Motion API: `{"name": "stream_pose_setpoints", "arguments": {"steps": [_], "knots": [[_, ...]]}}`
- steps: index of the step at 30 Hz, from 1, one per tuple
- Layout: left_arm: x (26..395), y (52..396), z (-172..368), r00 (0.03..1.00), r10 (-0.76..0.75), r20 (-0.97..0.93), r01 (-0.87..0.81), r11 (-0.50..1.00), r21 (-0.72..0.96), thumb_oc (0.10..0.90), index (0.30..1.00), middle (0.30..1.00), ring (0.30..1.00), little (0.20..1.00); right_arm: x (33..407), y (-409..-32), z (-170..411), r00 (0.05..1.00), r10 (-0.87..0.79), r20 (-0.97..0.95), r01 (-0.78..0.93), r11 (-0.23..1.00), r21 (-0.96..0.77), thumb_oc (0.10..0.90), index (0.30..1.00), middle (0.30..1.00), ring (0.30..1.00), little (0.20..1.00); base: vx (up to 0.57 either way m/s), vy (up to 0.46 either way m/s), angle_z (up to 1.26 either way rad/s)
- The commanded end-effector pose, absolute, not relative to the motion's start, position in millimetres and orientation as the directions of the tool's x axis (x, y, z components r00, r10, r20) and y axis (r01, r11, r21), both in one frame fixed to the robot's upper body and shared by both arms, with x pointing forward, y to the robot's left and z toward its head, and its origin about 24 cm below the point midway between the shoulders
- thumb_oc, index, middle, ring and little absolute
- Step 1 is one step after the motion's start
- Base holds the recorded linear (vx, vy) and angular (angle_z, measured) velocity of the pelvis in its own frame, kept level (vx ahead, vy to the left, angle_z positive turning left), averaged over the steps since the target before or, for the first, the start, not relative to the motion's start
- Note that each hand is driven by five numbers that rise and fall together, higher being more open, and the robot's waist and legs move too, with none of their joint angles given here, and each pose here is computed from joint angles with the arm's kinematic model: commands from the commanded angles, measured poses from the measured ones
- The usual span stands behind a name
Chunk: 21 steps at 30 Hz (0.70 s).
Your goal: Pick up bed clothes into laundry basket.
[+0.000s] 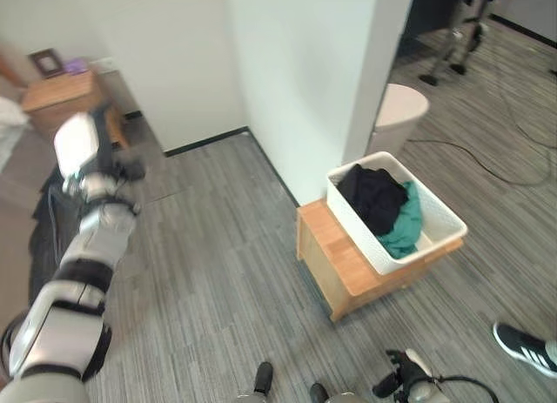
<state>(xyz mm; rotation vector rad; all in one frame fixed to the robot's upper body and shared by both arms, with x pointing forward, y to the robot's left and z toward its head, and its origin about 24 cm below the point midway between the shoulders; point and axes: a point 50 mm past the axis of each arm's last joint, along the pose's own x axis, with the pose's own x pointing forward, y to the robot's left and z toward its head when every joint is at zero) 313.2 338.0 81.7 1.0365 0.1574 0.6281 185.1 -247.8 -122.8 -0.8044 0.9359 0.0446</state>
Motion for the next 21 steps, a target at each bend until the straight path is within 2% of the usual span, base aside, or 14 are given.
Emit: {"name": "stream_pose_setpoints", "arguments": {"steps": [1, 2, 5, 6, 8, 9, 10, 12, 13, 15, 19, 21], "knots": [[312, 353, 116, 0.757, 0.567, 0.326, -0.545, 0.272, 0.793, 0.8, 0.9, 0.9, 0.9, 0.9, 228, -213, -102, 0.763, -0.178, -0.621, -0.343, 0.703, -0.623, 0.8, 0.9, 0.9, 0.9, 0.9, -0.35, 0.131, 1.24], [296, 350, 79, 0.779, 0.587, 0.221, -0.473, 0.319, 0.821, 0.8, 0.9, 0.9, 0.9, 0.9, 238, -203, -96, 0.794, -0.144, -0.59, -0.346, 0.691, -0.634, 0.8, 0.9, 0.9, 0.9, 0.9, -0.27, 0.133, 1.43], [269, 324, 21, 0.82, 0.571, 0.031, -0.38, 0.504, 0.775, 0.8, 0.9, 0.9, 0.9, 0.9, 254, -199, -80, 0.847, -0.135, -0.515, -0.278, 0.713, -0.644, 0.8, 0.9, 0.9, 0.9, 0.9, -0.29, 0.212, 1.62], [249, 304, -11, 0.831, 0.546, -0.108, -0.337, 0.649, 0.683, 0.8, 0.9, 0.9, 0.9, 0.9, 255, -203, -76, 0.856, -0.157, -0.492, -0.236, 0.729, -0.643, 0.8, 0.9, 0.9, 0.9, 0.9, -0.21, 0.3, 2.02], [227, 290, -40, 0.81, 0.53, -0.249, -0.301, 0.742, 0.599, 0.8, 0.9, 0.9, 0.9, 0.9, 249, -214, -76, 0.851, -0.19, -0.489, -0.2, 0.745, -0.637, 0.8, 0.9, 0.9, 0.9, 0.9, 0.06, 0.367, 2.55], [200, 274, -66, 0.782, 0.497, -0.377, -0.282, 0.821, 0.496, 0.8, 0.9, 0.9, 0.9, 0.9, 244, -232, -72, 0.846, -0.254, -0.468, -0.123, 0.762, -0.636, 0.8, 0.9, 0.9, 0.9, 0.9, 0.17, 0.301, 2.43], [198, 274, -67, 0.781, 0.494, -0.383, -0.279, 0.824, 0.494, 0.8, 0.9, 0.9, 0.9, 0.9, 242, -233, -72, 0.844, -0.256, -0.472, -0.125, 0.76, -0.637, 0.8, 0.9, 0.9, 0.9, 0.9, 0.21, 0.3, 2.0], [196, 260, -71, 0.783, 0.469, -0.409, -0.307, 0.863, 0.401, 0.8, 0.9, 0.9, 0.9, 0.9, 251, -246, -55, 0.867, -0.303, -0.396, -0.014, 0.78, -0.626, 0.8, 0.9, 0.9, 0.9, 0.9, 0.17, 0.253, 1.67], [197, 251, -71, 0.799, 0.441, -0.409, -0.297, 0.88, 0.37, 0.8, 0.9, 0.9, 0.9, 0.9, 235, -241, -73, 0.824, -0.311, -0.474, -0.033, 0.809, -0.587, 0.8, 0.9, 0.9, 0.9, 0.9, 0.09, 0.299, 1.62], [204, 248, -56, 0.845, 0.411, -0.341, -0.281, 0.885, 0.371, 0.8, 0.9, 0.9, 0.9, 0.9, 229, -233, -74, 0.849, -0.272, -0.453, -0.037, 0.825, -0.564, 0.8, 0.9, 0.9, 0.9, 0.9, -0.06, 0.299, 2.14], [228, 264, -15, 0.895, 0.42, -0.151, -0.332, 0.853, 0.402, 0.8, 0.9, 0.9, 0.9, 0.9, 258, -254, -9, 0.927, -0.344, -0.149, 0.216, 0.815, -0.537, 0.8, 0.9, 0.9, 0.9, 0.9, 0.11, 0.157, 1.99], [239, 263, 9, 0.92, 0.388, -0.045, -0.339, 0.85, 0.403, 0.8, 0.9, 0.9, 0.9, 0.9, 266, -258, 19, 0.936, -0.351, -0.021, 0.291, 0.806, -0.516, 0.8, 0.9, 0.9, 0.9, 0.9, 0.19, 0.006, 1.46]]}}
